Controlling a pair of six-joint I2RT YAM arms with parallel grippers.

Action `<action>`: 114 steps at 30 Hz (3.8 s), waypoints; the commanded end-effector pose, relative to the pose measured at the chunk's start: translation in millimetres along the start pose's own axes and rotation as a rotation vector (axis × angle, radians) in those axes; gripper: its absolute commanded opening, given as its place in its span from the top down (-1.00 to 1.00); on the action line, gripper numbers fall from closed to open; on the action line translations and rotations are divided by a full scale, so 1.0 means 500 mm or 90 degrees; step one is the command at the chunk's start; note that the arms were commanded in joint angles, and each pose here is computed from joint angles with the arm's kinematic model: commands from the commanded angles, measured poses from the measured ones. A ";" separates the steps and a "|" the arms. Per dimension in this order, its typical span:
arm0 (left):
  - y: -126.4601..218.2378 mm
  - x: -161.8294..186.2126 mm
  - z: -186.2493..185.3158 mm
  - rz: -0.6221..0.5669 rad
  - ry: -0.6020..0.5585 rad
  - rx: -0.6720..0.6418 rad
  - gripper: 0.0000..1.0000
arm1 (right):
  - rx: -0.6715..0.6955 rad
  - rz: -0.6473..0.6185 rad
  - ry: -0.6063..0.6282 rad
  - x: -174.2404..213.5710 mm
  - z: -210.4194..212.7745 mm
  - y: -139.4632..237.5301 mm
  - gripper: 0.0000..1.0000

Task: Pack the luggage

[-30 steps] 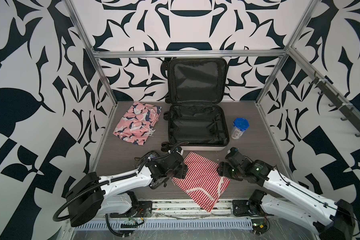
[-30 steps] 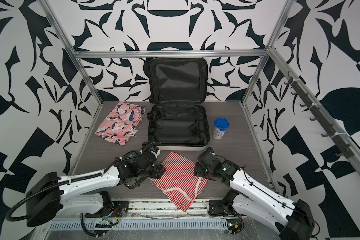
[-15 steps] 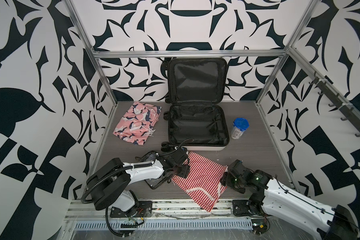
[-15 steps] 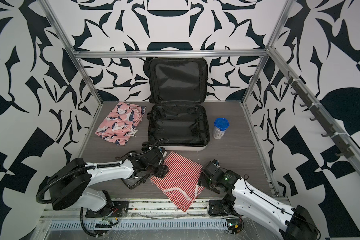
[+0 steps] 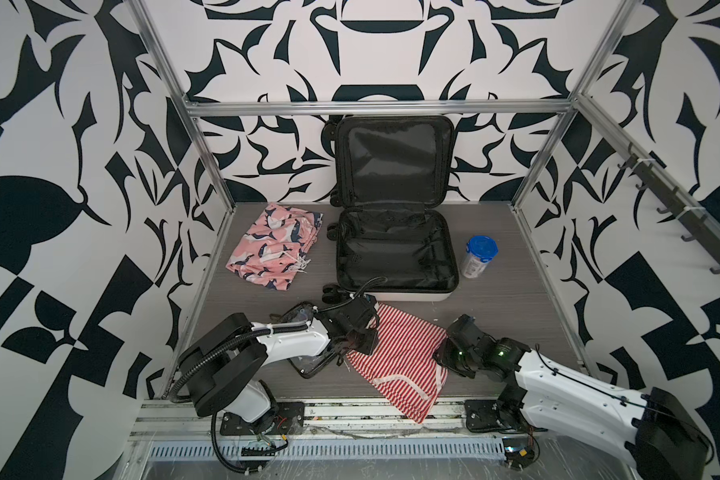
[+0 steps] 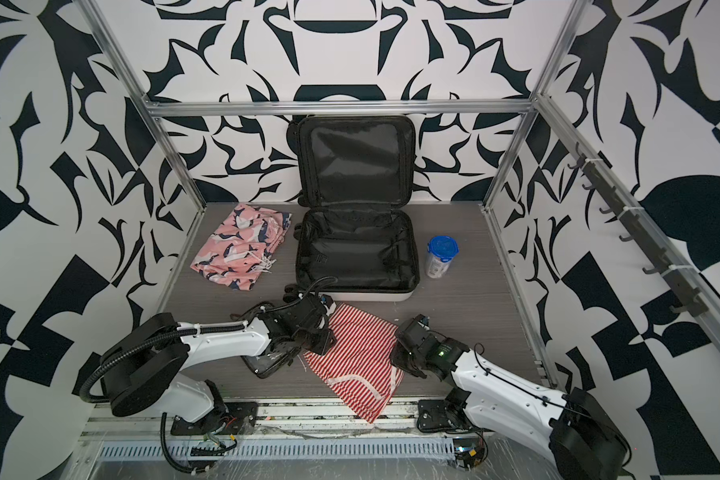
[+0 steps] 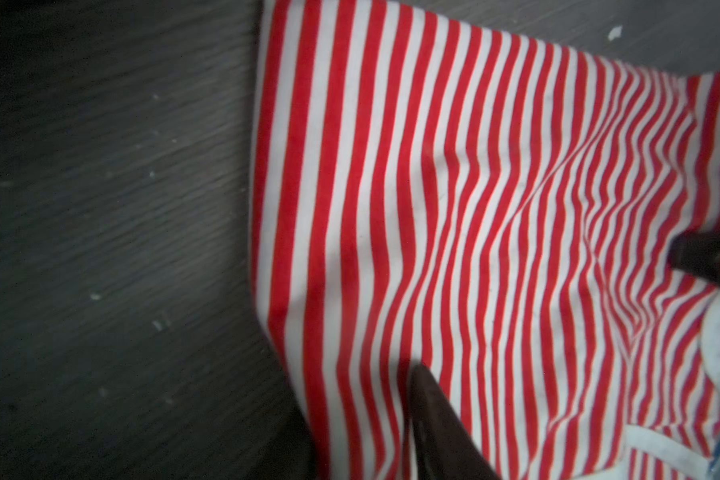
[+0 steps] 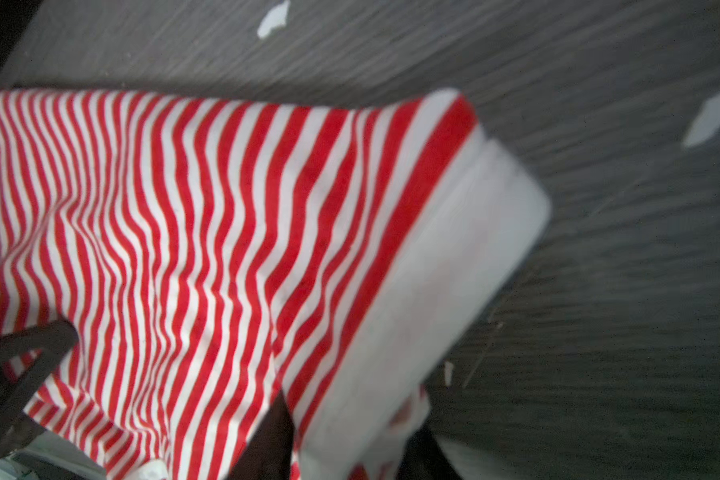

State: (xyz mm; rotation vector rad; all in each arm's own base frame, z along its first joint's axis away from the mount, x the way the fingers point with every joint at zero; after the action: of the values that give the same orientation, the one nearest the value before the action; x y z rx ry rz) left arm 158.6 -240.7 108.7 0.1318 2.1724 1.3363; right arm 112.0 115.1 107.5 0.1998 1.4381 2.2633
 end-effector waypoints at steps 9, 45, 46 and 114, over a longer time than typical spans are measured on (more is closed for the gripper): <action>0.084 -0.010 -0.043 -0.028 -0.017 0.044 0.85 | -0.052 -0.026 0.035 -0.014 0.045 0.035 1.00; 0.329 -0.417 -0.033 -0.348 -0.052 -0.096 1.00 | -0.255 -0.180 0.256 -0.449 0.468 0.297 1.00; 0.313 -0.424 -0.020 -0.336 -0.043 -0.097 1.00 | -0.253 -0.171 0.254 -0.462 0.473 0.276 1.00; 0.330 -0.103 0.663 -0.329 0.824 -0.120 -0.44 | -0.197 -0.185 0.359 -0.298 0.460 0.181 -0.27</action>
State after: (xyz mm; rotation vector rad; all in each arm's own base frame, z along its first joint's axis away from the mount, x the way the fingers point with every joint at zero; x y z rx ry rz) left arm 331.4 79.4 169.7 -1.6141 2.5845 1.4995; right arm 304.9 208.7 302.0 -0.7265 1.2767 2.3727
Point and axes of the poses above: each gripper's point midway between its finger pads, its own y axis back along the fingers, its own z axis along the line the jaws close on, x = y × z, the point moved 10 cm from there along y, back along the fingers, and after that the axes turned 2 degrees about -y, right-handed, at the moved point
